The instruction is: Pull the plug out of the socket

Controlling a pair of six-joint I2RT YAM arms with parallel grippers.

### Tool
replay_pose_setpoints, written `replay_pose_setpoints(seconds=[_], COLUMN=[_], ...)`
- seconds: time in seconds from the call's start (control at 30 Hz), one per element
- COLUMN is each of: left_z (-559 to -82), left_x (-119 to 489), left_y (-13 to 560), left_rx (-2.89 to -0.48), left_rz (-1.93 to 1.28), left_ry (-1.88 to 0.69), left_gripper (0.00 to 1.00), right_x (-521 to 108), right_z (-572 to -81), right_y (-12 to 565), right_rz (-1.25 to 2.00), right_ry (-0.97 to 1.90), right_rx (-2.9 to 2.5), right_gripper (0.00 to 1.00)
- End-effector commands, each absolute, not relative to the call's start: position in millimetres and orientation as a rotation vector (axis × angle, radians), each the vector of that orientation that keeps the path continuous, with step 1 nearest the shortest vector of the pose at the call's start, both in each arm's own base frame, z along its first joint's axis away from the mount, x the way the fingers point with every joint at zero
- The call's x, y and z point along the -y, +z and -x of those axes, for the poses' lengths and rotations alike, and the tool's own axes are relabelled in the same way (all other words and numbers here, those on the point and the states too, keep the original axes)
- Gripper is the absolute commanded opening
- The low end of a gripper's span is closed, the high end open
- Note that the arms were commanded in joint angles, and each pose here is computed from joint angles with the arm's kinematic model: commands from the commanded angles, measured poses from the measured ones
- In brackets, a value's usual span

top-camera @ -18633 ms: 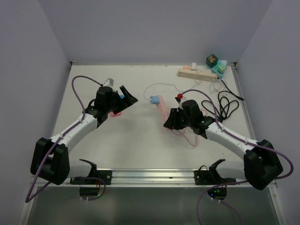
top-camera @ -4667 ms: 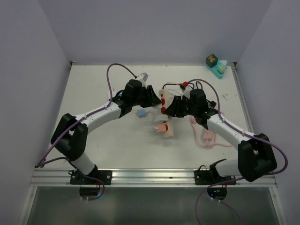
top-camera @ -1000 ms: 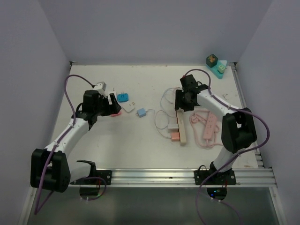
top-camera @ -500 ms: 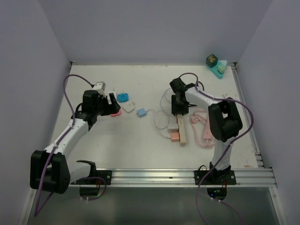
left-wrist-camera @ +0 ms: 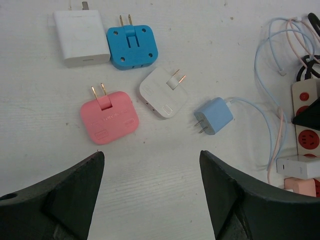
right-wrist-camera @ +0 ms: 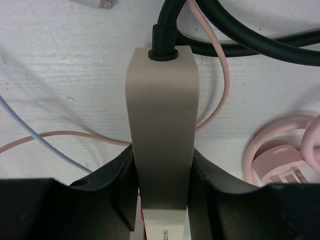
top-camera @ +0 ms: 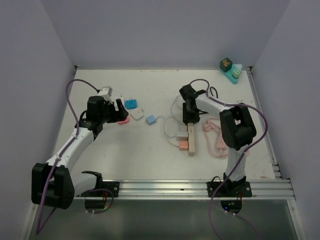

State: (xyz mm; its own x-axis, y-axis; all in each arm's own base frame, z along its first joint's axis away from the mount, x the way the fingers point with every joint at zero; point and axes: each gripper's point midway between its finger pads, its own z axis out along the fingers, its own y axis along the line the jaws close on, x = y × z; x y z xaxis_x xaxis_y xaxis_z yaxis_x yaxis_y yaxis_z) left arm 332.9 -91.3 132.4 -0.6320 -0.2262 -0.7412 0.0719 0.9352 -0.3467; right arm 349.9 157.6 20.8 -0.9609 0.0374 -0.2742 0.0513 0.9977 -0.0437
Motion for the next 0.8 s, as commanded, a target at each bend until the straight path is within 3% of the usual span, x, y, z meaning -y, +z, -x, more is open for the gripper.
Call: replay_pose_setpoints(seconds=[0.0, 0.37, 0.77], left_z=[-337.9, -312.8, -293.4], left_x=[96.1, 147.7, 245.1], left_y=[156.5, 198.2, 225.5], left_rx=[-2.108, -2.050, -2.014], left_rz=[0.036, -0.076, -0.304], left_ry=[-0.476, -0.750, -0.827], left_gripper=[0.80, 0.80, 0.80], right_x=[-172.4, -223.6, -245.7], right_z=[-364.2, -369.3, -362.6], right_y=[57.1, 172.0, 230.6], right_rz=[-0.066, 0.043, 0.114], right_ry=[0.067, 0.605, 0.848], right_rx=[-2.752, -2.357, -2.080], right_gripper=[0.00, 0.00, 0.00])
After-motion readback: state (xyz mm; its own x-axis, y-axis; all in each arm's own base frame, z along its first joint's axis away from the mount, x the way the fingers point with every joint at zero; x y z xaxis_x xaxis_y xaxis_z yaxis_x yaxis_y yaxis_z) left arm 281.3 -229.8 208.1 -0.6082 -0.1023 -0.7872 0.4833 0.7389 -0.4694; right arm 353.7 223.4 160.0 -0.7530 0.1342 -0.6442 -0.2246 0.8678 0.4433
